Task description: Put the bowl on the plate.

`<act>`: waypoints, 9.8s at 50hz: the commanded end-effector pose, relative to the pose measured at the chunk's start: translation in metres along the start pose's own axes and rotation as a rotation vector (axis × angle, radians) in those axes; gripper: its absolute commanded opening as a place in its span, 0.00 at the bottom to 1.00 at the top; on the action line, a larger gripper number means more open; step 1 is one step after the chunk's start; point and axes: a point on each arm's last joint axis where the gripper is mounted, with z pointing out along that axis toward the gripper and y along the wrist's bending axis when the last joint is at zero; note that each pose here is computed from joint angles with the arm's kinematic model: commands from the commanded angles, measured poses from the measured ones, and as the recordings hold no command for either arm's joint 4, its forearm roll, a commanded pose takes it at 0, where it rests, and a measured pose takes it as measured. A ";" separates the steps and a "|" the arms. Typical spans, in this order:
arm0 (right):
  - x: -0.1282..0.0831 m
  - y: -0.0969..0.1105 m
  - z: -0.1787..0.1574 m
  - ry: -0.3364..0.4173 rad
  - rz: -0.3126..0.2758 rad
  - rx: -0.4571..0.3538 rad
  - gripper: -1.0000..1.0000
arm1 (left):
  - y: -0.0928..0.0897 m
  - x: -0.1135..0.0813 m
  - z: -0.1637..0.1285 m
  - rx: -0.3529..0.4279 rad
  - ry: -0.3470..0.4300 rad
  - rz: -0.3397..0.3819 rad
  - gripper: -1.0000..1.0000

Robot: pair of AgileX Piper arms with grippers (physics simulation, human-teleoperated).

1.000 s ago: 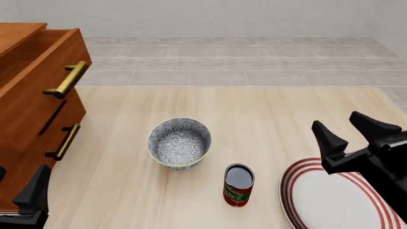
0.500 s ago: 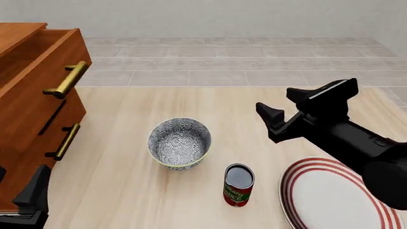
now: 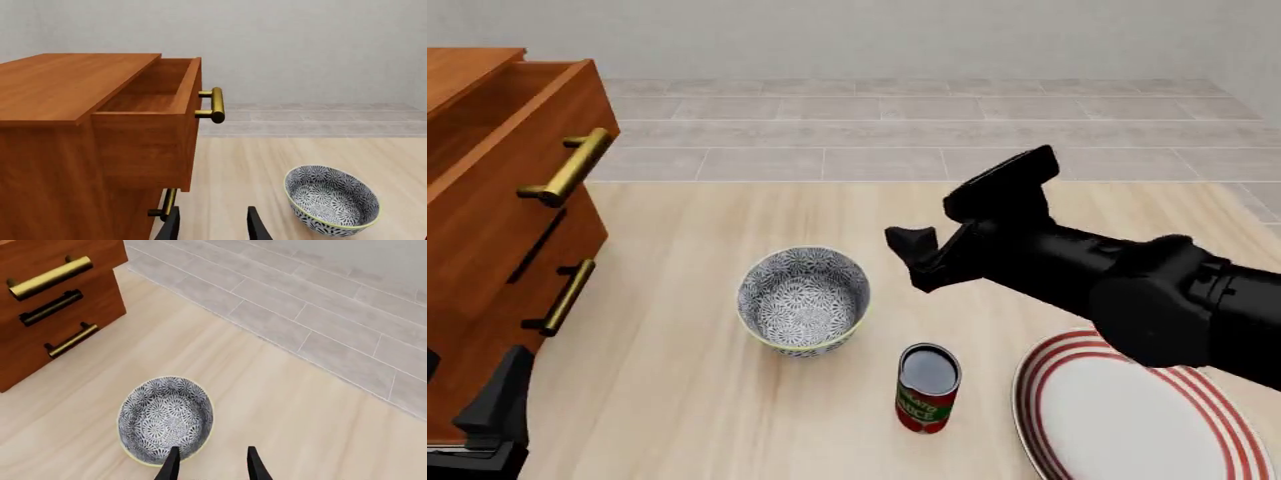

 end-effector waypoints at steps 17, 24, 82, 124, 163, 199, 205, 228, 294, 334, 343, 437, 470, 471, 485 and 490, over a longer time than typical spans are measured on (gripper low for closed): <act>0.006 0.000 0.059 0.209 0.003 -0.009 1.00 | 0.000 0.000 0.000 0.000 0.000 0.000 1.00; 0.002 0.009 0.070 0.240 0.016 -0.032 1.00 | 0.000 0.000 0.000 0.000 0.000 0.000 1.00; 0.039 0.004 0.155 0.395 0.025 -0.018 1.00 | 0.000 0.000 0.000 0.000 0.000 0.000 1.00; 0.069 0.005 0.167 0.453 0.033 -0.017 1.00 | 0.000 0.000 0.000 0.000 0.000 0.000 1.00; 0.086 0.003 0.174 0.473 0.052 -0.009 0.00 | 0.000 0.000 0.000 0.000 0.000 0.000 1.00; 0.034 -0.008 0.156 0.371 0.041 0.006 0.00 | 0.000 0.000 0.000 0.000 0.000 0.000 1.00; 0.020 -0.011 0.150 0.341 0.041 0.013 0.00 | 0.000 0.000 0.000 0.000 0.000 0.000 1.00; -0.018 -0.023 0.126 0.256 0.048 0.037 0.00 | 0.000 0.000 0.000 0.000 0.000 0.000 1.00; -0.003 -0.098 -0.025 0.140 0.233 0.323 0.00 | 0.000 0.000 0.000 0.000 0.000 0.000 1.00; 0.048 -0.106 -0.092 0.196 0.361 0.481 0.00 | 0.000 0.000 0.000 0.000 0.000 0.000 1.00; 0.059 -0.107 -0.100 0.215 0.382 0.510 0.00 | 0.000 0.000 0.000 0.000 0.000 0.000 1.00; 0.142 -0.073 -0.159 0.385 0.640 0.667 0.00 | 0.000 0.000 0.000 0.000 0.000 0.000 1.00; 0.170 -0.073 -0.154 0.424 0.675 0.691 0.00 | 0.000 0.000 0.000 0.000 0.000 0.000 1.00; 0.170 -0.073 -0.154 0.424 0.675 0.691 0.00 | 0.000 0.000 0.000 0.000 0.000 0.000 1.00; 0.170 -0.078 -0.150 0.425 0.674 0.694 1.00 | 0.000 0.000 0.000 0.000 0.000 0.000 1.00; 0.170 -0.079 -0.149 0.423 0.676 0.694 1.00 | 0.000 0.000 0.000 0.000 0.000 0.000 1.00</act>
